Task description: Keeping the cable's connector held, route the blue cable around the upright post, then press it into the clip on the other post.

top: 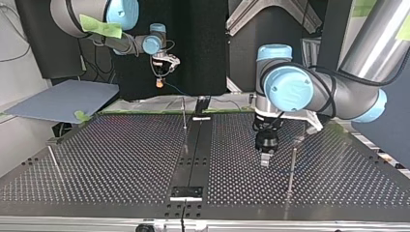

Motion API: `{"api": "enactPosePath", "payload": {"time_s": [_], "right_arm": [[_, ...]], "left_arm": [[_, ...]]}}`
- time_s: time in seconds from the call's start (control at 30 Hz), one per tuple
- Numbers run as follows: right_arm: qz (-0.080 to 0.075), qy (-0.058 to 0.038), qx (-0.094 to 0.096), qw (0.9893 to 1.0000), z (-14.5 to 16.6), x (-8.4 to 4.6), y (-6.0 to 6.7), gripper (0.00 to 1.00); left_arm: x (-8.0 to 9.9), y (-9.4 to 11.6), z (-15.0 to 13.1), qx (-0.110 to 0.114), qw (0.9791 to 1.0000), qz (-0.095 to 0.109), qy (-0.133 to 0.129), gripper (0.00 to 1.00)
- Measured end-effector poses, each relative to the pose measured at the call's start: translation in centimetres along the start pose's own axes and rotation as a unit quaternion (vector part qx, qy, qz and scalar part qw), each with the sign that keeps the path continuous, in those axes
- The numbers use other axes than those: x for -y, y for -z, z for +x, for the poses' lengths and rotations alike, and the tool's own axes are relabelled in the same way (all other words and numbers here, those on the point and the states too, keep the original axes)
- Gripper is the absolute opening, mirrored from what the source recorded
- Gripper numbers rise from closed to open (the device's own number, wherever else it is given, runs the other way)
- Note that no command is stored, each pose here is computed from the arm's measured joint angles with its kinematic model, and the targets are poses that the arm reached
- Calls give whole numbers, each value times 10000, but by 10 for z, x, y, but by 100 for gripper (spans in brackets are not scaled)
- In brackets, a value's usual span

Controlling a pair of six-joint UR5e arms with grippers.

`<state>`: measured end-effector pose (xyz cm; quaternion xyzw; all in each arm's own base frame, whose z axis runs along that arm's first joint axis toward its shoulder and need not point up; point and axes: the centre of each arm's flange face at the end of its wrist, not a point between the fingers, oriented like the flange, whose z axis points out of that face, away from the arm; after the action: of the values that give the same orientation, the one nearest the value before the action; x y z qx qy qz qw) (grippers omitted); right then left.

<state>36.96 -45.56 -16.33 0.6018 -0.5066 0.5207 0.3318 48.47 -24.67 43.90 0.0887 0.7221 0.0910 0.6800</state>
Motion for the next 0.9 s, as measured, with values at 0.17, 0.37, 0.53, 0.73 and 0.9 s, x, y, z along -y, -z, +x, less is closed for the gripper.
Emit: {"api": "enactPosePath", "payload": {"time_s": [0.17,0.37,0.53,0.73,0.9], "right_arm": [[1,0,-1,10000,0,0,0,0],[-1,1,5,10000,0,0,0,0],[-5,1,11,10000,0,0,0,0],[-15,-1,9,10000,0,-2,0,0],[-19,-2,8,10000,0,-2,-1,0]], "left_arm": [[-1,-6,2,73,9999,-133,33,100],[3,-14,12,21,9999,-165,-19,100],[9,-21,21,9,9996,-231,-140,100],[8,-25,20,114,9988,-440,-181,100],[7,-30,26,80,9984,-522,-211,100]]}}
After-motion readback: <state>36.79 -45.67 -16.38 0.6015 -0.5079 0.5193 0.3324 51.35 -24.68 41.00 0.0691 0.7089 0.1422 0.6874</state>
